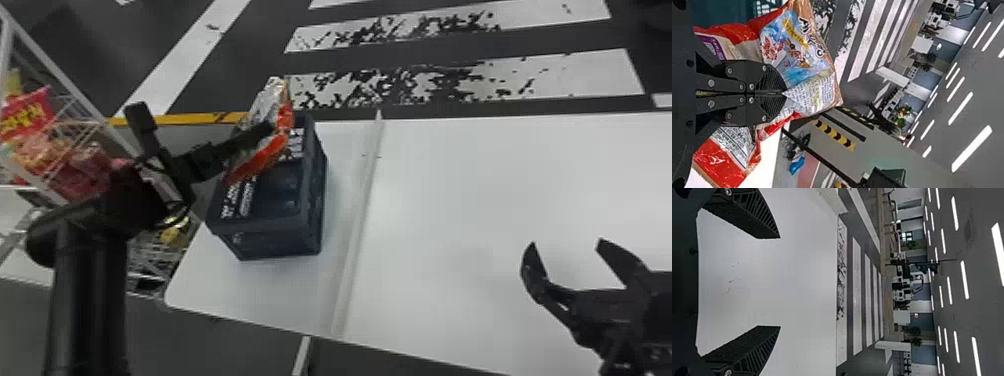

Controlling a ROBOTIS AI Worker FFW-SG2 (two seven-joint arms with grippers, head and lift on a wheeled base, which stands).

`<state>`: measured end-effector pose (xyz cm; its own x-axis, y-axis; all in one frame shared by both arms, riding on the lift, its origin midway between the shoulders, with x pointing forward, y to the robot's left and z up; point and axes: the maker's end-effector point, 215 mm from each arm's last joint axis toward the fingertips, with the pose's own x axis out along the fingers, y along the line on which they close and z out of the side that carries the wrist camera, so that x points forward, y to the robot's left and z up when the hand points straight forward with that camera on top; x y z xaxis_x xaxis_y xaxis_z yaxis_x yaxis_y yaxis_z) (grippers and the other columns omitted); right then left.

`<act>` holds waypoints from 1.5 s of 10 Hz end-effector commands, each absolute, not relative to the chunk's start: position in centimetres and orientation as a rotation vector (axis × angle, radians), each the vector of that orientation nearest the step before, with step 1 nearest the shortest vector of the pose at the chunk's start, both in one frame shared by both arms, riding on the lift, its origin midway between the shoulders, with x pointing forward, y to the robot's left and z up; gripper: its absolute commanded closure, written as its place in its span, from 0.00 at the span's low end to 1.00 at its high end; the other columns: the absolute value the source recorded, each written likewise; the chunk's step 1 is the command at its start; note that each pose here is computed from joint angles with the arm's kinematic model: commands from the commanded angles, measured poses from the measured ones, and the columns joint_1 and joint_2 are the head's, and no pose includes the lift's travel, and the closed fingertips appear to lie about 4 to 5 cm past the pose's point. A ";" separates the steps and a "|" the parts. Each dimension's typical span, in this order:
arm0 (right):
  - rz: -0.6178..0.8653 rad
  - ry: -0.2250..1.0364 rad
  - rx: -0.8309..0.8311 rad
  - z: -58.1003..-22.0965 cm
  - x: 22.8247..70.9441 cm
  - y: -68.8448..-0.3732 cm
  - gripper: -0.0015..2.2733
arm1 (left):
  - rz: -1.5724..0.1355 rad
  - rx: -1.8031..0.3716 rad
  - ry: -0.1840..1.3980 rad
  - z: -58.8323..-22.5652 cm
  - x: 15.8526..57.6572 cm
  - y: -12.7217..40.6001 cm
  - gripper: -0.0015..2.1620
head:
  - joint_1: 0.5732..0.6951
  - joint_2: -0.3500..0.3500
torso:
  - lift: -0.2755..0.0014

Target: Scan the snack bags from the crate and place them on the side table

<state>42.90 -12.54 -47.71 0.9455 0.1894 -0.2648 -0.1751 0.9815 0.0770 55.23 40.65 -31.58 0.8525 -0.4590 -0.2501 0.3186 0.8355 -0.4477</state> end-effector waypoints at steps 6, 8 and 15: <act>0.153 0.254 0.056 -46.4 42.7 -14.0 0.03 | -0.710 -0.461 0.395 -31.9 52.4 18.8 0.99 | 1.00 0.69 | 0.70; 0.138 0.244 0.061 -45.9 42.8 -14.7 0.03 | -0.750 -0.431 0.462 -35.9 51.3 12.8 0.99 | 1.00 0.58 | 0.70; 0.066 0.192 0.076 -42.9 42.6 -17.7 0.03 | -0.791 -0.309 0.549 -45.9 48.8 1.2 0.97 | 1.00 0.27 | 0.70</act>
<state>42.59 -17.44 -43.19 0.9782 0.0785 -0.1924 -0.0641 0.9947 0.0798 49.26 2.00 -45.39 0.5846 -0.7321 -0.3496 0.5752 0.6779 -0.4578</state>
